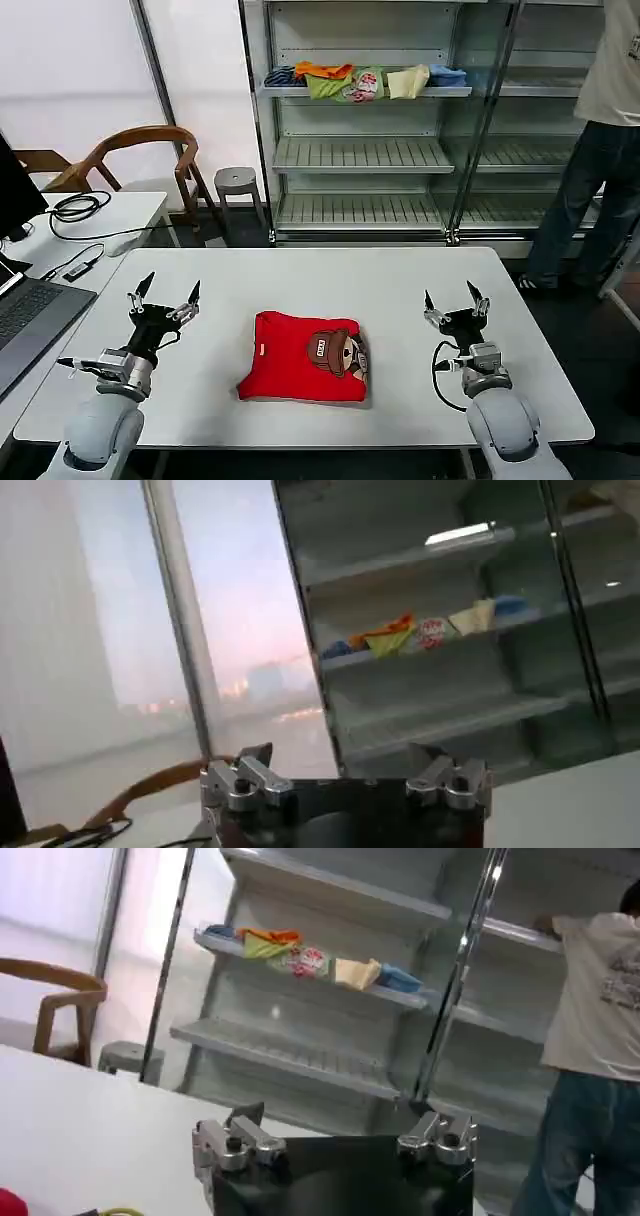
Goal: Fold and organize the clothes.
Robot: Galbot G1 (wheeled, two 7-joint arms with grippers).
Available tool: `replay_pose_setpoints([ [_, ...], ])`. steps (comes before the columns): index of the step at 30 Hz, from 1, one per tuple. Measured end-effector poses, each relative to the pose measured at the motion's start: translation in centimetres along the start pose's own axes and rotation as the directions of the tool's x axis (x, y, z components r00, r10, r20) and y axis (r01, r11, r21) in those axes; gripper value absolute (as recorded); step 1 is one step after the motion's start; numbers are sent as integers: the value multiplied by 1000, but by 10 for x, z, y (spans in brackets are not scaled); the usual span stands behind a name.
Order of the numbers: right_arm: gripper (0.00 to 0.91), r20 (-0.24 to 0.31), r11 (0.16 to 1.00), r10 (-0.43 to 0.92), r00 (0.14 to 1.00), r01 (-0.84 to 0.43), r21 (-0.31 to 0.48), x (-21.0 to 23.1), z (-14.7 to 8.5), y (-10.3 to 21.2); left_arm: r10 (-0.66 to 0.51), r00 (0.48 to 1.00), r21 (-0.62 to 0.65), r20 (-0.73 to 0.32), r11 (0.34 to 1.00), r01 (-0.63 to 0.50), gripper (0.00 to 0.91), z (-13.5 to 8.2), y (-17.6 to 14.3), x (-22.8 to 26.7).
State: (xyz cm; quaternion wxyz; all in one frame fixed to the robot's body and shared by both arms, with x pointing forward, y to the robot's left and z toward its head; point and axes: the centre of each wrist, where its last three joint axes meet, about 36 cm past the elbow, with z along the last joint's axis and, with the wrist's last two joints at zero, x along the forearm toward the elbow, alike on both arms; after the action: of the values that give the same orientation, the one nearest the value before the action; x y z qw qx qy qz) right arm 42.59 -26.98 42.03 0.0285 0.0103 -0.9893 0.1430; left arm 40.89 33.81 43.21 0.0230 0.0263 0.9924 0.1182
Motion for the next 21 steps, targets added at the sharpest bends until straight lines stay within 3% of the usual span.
replay_pose_setpoints([
  [21,907,8,1000,7,1000,-7,-12,-14,1,2,19,999,-45,44,999,-17,907,2,5,-1],
])
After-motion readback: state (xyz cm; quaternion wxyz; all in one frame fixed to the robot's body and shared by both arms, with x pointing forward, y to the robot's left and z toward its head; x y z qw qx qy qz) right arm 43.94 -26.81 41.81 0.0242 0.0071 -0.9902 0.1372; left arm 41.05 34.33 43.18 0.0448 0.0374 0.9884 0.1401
